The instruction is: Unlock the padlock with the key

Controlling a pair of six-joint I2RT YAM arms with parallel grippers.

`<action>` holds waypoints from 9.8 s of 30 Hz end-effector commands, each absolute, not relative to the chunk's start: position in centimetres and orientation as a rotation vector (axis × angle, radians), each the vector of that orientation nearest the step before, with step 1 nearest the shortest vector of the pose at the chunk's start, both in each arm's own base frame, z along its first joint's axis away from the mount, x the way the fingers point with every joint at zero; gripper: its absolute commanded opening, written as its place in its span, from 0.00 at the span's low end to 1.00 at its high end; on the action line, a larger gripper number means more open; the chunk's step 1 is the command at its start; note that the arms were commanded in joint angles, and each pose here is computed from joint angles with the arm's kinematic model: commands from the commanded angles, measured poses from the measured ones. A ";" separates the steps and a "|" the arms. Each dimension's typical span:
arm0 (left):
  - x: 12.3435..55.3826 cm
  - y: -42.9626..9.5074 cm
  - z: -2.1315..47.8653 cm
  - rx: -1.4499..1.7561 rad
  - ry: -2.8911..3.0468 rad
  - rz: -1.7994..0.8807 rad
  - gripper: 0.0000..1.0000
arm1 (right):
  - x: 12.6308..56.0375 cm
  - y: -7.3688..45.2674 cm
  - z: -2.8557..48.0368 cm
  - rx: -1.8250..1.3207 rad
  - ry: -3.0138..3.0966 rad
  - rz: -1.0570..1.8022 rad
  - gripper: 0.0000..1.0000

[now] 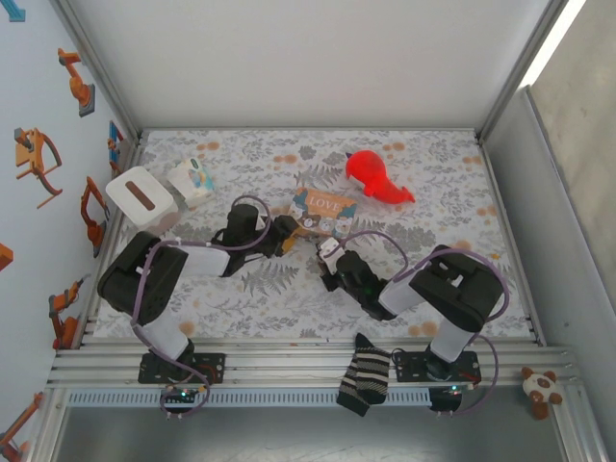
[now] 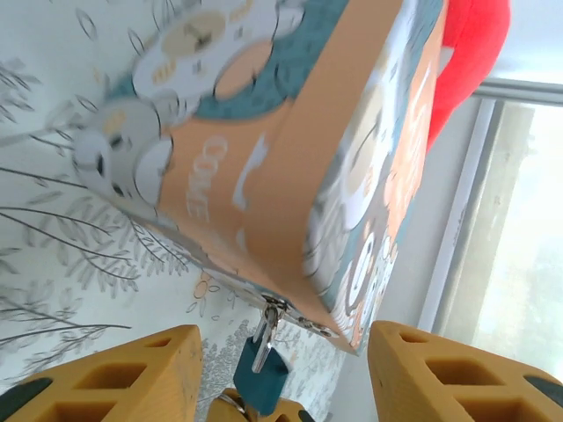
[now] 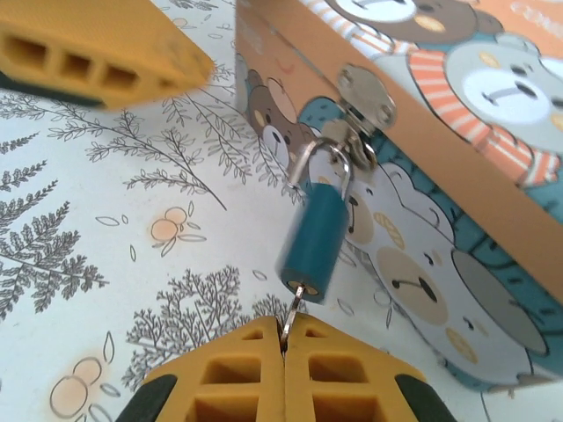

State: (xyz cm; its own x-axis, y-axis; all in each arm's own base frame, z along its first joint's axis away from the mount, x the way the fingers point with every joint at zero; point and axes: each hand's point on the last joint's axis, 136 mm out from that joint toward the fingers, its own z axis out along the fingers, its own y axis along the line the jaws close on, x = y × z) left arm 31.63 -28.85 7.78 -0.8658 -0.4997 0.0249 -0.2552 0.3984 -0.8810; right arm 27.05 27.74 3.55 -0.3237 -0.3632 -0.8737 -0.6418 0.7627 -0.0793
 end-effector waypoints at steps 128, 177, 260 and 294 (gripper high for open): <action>33.2 -28.6 17.0 0.190 2.540 -1.255 0.57 | 31.5 24.3 10.0 -0.396 2.157 1.213 0.68; 34.0 -30.7 8.9 0.161 2.733 -1.205 0.50 | 32.8 27.9 5.5 -0.528 2.086 1.393 0.40; 34.0 -11.4 19.5 -0.108 2.257 -0.524 0.79 | 29.5 15.2 3.0 0.373 2.611 0.648 0.27; 32.3 3.0 20.4 -0.437 1.878 0.348 0.96 | 27.5 0.8 17.3 0.119 2.237 -0.096 1.00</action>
